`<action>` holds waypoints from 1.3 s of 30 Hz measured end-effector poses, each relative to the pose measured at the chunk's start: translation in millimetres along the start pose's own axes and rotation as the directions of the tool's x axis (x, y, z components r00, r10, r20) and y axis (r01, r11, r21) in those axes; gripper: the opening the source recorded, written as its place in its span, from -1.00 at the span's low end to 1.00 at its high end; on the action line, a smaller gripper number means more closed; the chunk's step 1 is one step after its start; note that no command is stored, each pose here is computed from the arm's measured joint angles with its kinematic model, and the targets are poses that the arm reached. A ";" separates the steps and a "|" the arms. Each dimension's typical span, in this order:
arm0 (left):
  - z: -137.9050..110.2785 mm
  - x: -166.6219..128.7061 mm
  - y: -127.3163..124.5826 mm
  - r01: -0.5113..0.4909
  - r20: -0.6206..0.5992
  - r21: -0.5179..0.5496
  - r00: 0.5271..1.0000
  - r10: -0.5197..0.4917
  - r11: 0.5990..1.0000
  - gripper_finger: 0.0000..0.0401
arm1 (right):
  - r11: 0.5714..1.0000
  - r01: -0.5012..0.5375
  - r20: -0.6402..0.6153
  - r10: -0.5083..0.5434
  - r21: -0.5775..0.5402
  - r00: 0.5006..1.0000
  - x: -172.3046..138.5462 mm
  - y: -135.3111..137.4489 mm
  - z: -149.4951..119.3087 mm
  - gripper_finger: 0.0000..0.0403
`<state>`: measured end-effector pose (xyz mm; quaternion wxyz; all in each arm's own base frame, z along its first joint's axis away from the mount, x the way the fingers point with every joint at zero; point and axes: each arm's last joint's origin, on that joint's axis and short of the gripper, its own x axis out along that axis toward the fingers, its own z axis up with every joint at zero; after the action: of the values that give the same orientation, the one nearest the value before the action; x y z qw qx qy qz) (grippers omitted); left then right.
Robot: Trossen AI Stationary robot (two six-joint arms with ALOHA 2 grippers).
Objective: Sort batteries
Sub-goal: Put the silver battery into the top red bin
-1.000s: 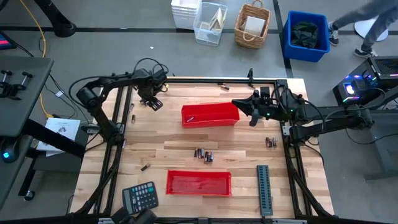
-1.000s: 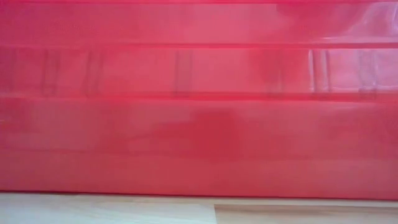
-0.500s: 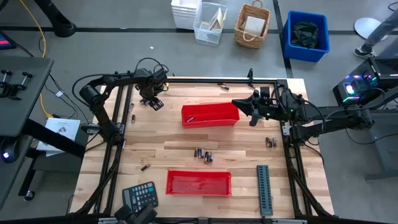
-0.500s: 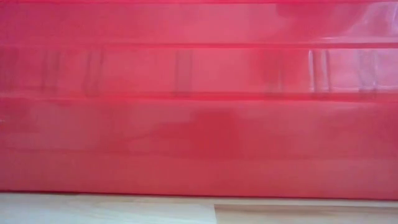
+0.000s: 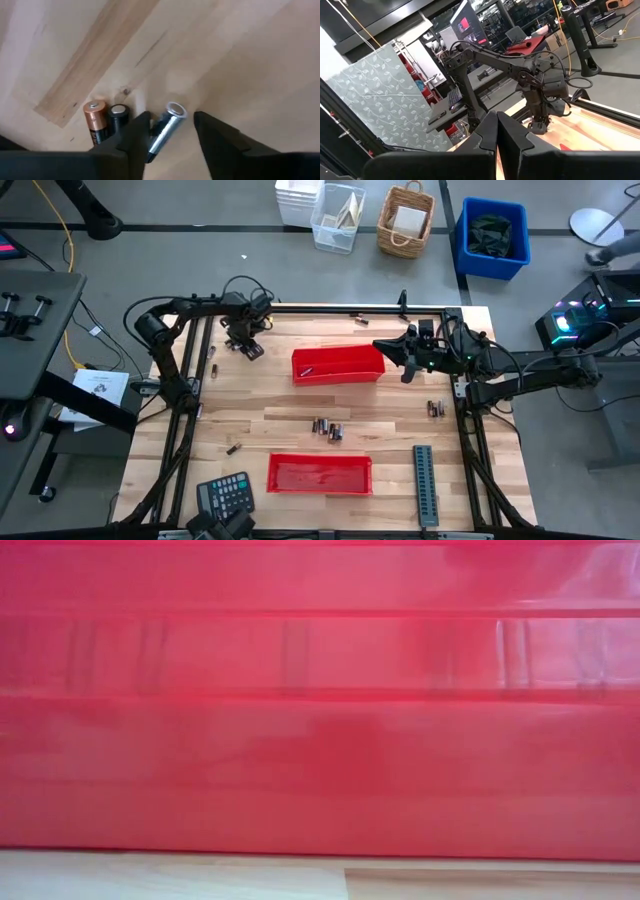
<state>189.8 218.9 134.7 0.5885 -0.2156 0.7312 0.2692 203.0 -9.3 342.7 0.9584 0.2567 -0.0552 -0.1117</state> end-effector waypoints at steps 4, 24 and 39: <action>-2.3 -0.1 -3.4 0.013 -0.026 0.023 1.000 -0.012 1.000 -0.80 | 1.000 0.000 0.000 0.000 -0.002 1.000 0.0 0.0 0.0 -1.00; 15.8 -82.1 -28.2 0.064 0.194 0.096 0.978 -0.082 0.993 -0.87 | 0.985 -0.173 0.051 0.174 -0.029 0.983 -8.7 9.4 13.0 -1.00; -45.4 -187.3 -117.9 0.378 0.806 0.227 0.444 -0.391 0.897 -0.88 | 0.966 -0.236 0.180 0.252 -0.106 0.951 -51.3 14.1 40.9 -1.00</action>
<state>270.7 99.3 308.5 0.9107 -0.2167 0.2938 0.1933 149.2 -4.5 382.6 0.9649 0.1959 -0.1739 -0.0190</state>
